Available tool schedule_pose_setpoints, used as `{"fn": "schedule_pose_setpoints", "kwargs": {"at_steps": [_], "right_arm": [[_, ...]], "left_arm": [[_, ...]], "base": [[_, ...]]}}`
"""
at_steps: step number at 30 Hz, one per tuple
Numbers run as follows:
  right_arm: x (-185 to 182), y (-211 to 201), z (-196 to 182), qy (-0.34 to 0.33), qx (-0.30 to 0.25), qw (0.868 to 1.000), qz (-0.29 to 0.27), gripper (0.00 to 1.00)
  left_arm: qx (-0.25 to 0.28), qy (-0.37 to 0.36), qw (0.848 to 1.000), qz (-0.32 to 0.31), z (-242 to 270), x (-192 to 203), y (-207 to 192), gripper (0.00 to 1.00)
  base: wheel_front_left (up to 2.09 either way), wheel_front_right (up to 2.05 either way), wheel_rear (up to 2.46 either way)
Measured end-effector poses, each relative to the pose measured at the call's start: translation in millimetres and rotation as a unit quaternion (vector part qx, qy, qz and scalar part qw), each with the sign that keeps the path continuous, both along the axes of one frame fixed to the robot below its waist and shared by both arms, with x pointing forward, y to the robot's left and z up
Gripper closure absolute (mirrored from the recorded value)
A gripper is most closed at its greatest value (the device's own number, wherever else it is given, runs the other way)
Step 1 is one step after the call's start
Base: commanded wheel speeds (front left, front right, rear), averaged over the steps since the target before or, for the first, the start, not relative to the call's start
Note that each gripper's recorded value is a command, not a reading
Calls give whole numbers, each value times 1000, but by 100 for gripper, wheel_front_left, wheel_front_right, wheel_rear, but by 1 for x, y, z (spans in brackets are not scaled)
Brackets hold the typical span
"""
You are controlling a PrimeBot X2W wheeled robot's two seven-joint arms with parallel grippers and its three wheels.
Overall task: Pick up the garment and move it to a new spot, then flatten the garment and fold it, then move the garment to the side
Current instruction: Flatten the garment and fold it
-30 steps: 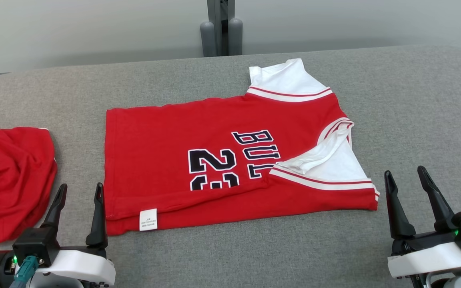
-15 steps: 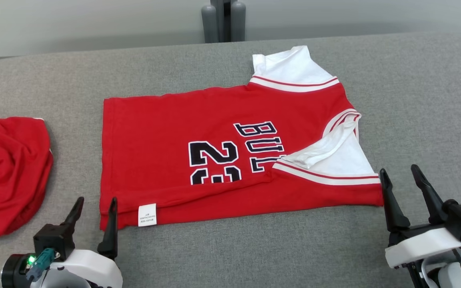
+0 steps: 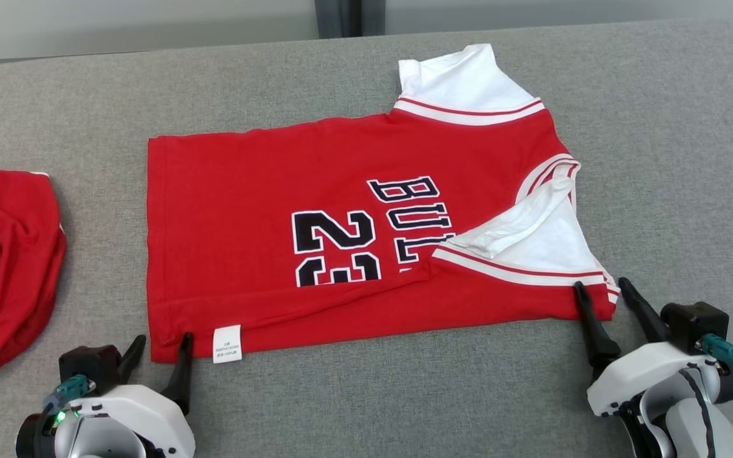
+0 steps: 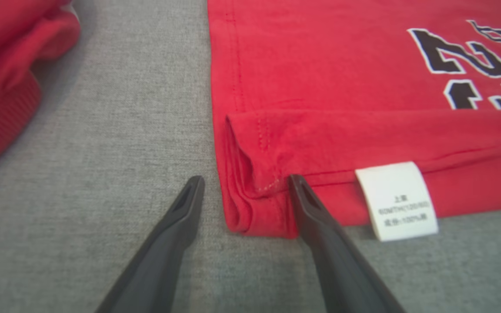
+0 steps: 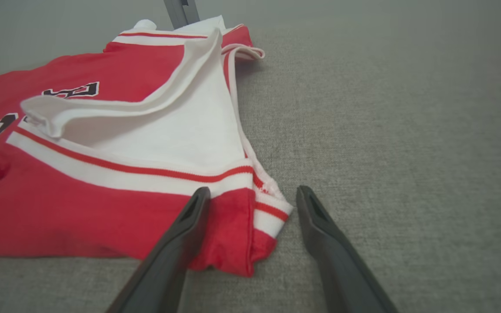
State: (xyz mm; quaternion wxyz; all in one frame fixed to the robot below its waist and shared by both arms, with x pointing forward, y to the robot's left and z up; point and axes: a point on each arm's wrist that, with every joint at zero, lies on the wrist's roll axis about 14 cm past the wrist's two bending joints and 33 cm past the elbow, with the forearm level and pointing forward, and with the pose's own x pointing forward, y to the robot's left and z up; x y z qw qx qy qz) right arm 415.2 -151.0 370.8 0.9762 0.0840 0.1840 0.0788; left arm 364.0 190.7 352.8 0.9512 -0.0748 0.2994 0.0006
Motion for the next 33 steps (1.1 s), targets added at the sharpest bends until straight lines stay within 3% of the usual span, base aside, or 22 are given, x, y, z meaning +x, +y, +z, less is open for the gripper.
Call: {"fn": "schedule_pose_setpoints", "kwargs": {"at_steps": [1,2,3,4,17,28,29,30,31,33], "right_arm": [[2,1,0,1,3,1000,0,0],[3,2,-2,6,6,1000,0,0],[2,3,-4,10,9,1000,0,71],[2,4,-4,11,12,1000,1,100],[0,3,19,-30,55,998,-17,100],[-67,-14,10,24,66,996,-57,100],[-70,-13,8,30,66,996,-59,93],[-72,-13,8,34,68,995,-60,46],[-73,-12,7,38,70,995,-61,0],[-72,-13,9,35,67,995,-63,0]], "left_arm": [[-5,6,1000,0,-2,0,-1,1],[-9,10,1000,0,-2,1,-1,33],[-14,11,1000,2,-2,1,-2,100],[-17,15,1000,2,-3,1,-3,100],[-43,-7,999,11,22,3,-3,100],[-70,50,996,29,25,-46,-5,100],[-71,52,996,31,25,-47,-5,100],[-70,45,996,33,26,-45,-5,65],[-70,42,996,33,27,-44,-5,0],[-77,31,996,39,30,-42,-8,0]], "base": [[0,0,0],[0,0,0],[0,0,0],[0,0,0],[0,0,0],[0,0,0],[0,0,0],[0,0,0],[0,0,0],[0,0,0]]}}
